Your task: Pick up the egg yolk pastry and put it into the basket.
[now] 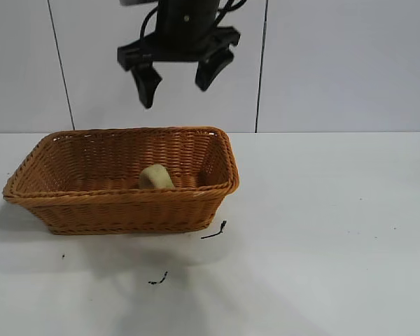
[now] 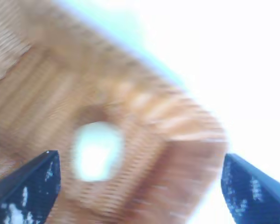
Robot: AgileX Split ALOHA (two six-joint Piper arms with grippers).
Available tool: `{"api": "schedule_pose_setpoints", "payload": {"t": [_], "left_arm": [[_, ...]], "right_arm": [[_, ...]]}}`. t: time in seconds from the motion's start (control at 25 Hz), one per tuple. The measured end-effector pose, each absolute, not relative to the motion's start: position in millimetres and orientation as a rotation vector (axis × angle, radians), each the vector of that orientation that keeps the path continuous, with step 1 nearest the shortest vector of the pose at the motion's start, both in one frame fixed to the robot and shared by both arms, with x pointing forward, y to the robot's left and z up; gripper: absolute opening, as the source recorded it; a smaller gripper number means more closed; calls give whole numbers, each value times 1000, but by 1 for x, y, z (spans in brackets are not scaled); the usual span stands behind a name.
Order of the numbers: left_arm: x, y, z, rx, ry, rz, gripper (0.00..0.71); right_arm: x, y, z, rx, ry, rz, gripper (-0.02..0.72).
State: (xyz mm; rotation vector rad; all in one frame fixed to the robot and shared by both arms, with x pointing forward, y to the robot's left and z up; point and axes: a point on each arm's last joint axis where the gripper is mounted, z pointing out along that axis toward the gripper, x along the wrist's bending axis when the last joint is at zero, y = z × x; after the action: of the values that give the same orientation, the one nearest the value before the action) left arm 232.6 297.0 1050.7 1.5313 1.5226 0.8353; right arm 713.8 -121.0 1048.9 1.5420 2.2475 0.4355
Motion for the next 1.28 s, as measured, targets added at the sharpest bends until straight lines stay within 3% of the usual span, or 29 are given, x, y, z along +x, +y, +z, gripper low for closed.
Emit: {"api": "schedule_pose_setpoints", "payload": {"t": [0.28, 0.48, 0.88, 1.28], "left_arm": [[233, 297, 1051, 1531, 1523, 835, 695], [233, 297, 1051, 1531, 1523, 835, 695], [233, 297, 1051, 1531, 1523, 835, 695], [233, 297, 1051, 1531, 1523, 835, 695]], "right_arm": [[741, -230, 1049, 1770, 2084, 415, 654], [746, -284, 1049, 1908, 1984, 441, 654], [689, -298, 1073, 1994, 2034, 400, 654], [557, -297, 1082, 2083, 2119, 268, 654]]}}
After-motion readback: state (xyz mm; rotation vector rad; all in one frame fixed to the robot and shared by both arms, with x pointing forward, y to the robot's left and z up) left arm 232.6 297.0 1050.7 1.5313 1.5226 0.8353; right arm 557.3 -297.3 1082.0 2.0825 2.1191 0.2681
